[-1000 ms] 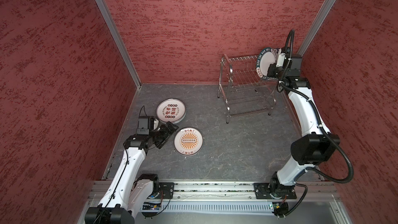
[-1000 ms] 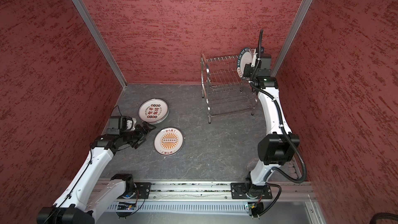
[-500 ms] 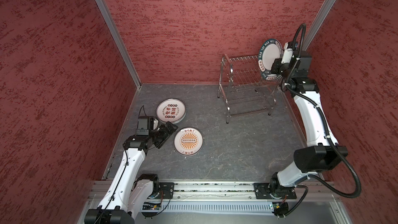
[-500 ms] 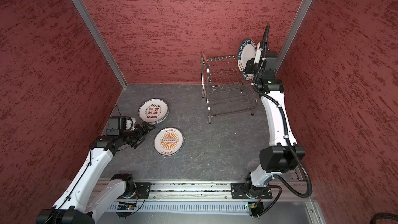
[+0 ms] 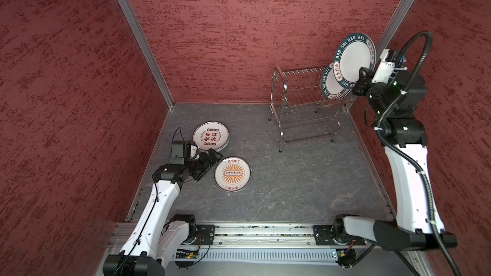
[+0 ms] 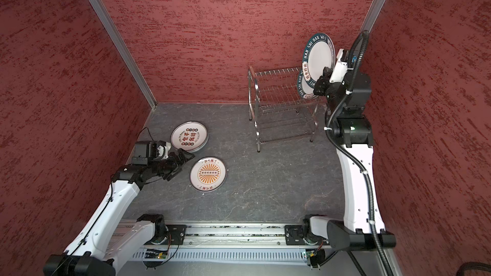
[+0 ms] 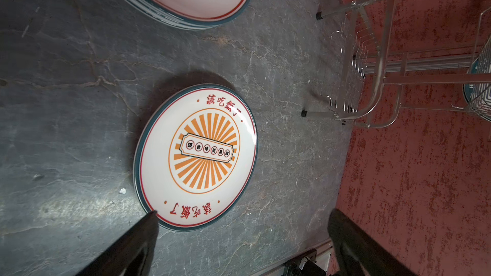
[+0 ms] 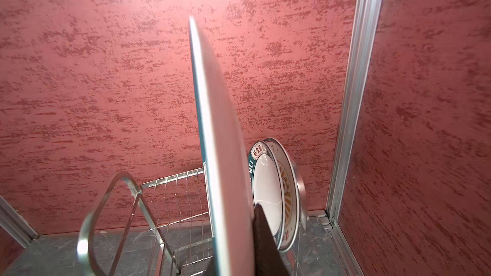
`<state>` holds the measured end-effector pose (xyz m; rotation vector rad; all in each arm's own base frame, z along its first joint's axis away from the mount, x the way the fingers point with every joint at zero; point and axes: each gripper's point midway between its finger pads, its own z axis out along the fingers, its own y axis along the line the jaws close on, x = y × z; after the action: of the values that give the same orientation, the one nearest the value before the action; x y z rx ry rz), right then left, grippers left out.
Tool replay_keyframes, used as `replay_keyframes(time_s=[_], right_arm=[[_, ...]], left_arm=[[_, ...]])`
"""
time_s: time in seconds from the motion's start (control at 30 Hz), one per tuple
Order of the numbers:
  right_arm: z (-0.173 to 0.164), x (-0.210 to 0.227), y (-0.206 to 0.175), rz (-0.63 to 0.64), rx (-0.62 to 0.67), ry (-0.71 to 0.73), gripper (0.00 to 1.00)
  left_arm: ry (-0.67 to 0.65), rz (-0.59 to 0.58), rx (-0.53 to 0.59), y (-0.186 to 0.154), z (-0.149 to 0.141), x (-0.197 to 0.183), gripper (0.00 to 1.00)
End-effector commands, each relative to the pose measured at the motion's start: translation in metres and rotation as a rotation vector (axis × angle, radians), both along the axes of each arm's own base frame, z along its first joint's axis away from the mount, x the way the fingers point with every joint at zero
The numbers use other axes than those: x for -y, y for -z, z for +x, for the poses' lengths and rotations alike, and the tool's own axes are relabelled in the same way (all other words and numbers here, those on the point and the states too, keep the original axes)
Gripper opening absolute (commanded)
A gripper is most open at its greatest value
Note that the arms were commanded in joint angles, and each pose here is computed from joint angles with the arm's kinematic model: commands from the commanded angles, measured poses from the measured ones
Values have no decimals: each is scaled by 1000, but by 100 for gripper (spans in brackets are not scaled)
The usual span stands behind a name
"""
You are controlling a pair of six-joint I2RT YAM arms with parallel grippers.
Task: Unload the plates from the dish rack
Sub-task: Pick up the plate from the dish rack, then place the plate among the plates.
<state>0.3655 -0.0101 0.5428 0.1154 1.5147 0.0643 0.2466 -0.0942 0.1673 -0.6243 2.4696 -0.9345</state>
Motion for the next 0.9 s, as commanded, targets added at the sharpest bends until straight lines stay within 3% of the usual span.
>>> replay_keyframes(time_s=[0.0,0.13,0.43,0.67,0.87], right_arm=[[-40,2,-15,45,77,18,1],[-74,4,7,112,31,24,0],[-129,0,90,287,-231,33,0],[-157,-37,174,423,-486,-124,1],[-168,-70,221,477,-665,-293,1]], left_arm=[[40,1,66,-15,11,8,99],[82,-1,81,-18,16,25,100],[169,26,133,-26,18,61,100],[221,18,149,-26,18,82,99],[259,15,155,-27,18,101,99]])
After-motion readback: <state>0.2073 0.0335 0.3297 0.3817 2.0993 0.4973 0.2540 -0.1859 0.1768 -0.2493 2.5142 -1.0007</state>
